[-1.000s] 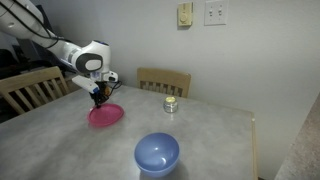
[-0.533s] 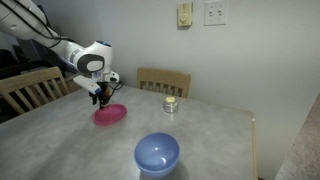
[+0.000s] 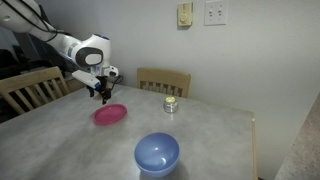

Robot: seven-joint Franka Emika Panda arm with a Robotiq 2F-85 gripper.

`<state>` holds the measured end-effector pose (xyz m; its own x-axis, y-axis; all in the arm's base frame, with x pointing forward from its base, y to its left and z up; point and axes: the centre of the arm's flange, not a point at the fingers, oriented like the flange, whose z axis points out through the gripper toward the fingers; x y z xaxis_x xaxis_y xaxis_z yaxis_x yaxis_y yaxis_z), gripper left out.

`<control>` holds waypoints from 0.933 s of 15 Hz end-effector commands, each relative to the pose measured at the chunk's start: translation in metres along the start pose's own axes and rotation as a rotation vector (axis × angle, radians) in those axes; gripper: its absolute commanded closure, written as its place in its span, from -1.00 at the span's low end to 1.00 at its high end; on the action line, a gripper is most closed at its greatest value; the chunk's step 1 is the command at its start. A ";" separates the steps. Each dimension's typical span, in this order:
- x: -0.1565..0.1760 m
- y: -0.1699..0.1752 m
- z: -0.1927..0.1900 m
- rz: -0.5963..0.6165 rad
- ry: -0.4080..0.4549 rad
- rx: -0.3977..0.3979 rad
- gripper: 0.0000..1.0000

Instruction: Uncover the bowl and put the lid on the table

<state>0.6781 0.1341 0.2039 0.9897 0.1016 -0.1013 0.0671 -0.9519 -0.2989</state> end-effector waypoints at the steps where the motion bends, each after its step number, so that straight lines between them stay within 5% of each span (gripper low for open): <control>1: -0.024 -0.007 -0.035 0.001 -0.042 -0.081 -1.00; 8: -0.054 -0.014 -0.092 -0.018 -0.086 -0.245 -1.00; 13: -0.073 -0.025 -0.128 -0.068 -0.051 -0.252 -1.00; 14: -0.049 -0.023 -0.116 -0.046 -0.044 -0.237 -1.00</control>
<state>0.6421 0.1178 0.3270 0.9787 0.1543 -0.1351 0.1455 -0.9867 -0.0731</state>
